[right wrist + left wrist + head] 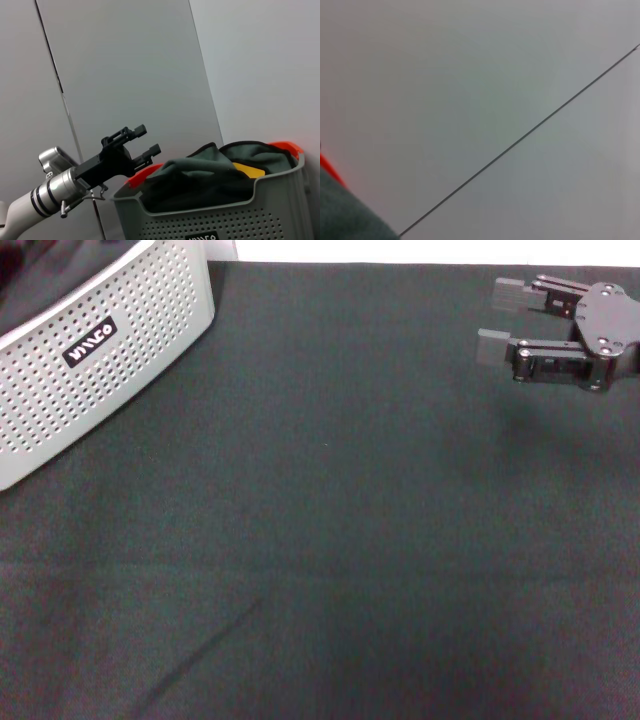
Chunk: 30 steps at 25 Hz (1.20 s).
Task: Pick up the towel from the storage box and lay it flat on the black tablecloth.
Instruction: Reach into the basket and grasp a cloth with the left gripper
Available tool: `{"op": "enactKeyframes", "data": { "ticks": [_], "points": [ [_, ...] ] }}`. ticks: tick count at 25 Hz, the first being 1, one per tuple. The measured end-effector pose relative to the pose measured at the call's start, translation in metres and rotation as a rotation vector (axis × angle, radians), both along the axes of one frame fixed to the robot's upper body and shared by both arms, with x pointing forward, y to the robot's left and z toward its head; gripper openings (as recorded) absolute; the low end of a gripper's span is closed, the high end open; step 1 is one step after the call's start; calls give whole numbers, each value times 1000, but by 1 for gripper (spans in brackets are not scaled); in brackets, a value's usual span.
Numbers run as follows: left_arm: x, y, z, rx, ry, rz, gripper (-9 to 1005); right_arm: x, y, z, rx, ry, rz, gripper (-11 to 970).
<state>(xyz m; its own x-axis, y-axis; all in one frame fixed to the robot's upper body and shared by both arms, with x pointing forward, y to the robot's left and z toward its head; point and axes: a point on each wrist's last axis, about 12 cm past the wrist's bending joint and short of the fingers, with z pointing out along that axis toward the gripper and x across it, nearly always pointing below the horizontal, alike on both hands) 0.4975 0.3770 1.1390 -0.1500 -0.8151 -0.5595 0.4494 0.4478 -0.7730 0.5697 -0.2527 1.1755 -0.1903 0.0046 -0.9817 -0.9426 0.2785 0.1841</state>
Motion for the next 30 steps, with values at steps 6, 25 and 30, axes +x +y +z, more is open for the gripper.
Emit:
{"op": "enactKeyframes", "data": {
  "ticks": [6,25,30],
  "points": [
    [1,1,7,-1,41,3,669,0,0,0,1,0,-2,857],
    [15,-20,36,218,79,-60,670,1,-2,-4,0,13,-5,857],
    [16,-34,38,357,12,-97,670,1,-2,-4,0,13,-4,857]
  ]
}}
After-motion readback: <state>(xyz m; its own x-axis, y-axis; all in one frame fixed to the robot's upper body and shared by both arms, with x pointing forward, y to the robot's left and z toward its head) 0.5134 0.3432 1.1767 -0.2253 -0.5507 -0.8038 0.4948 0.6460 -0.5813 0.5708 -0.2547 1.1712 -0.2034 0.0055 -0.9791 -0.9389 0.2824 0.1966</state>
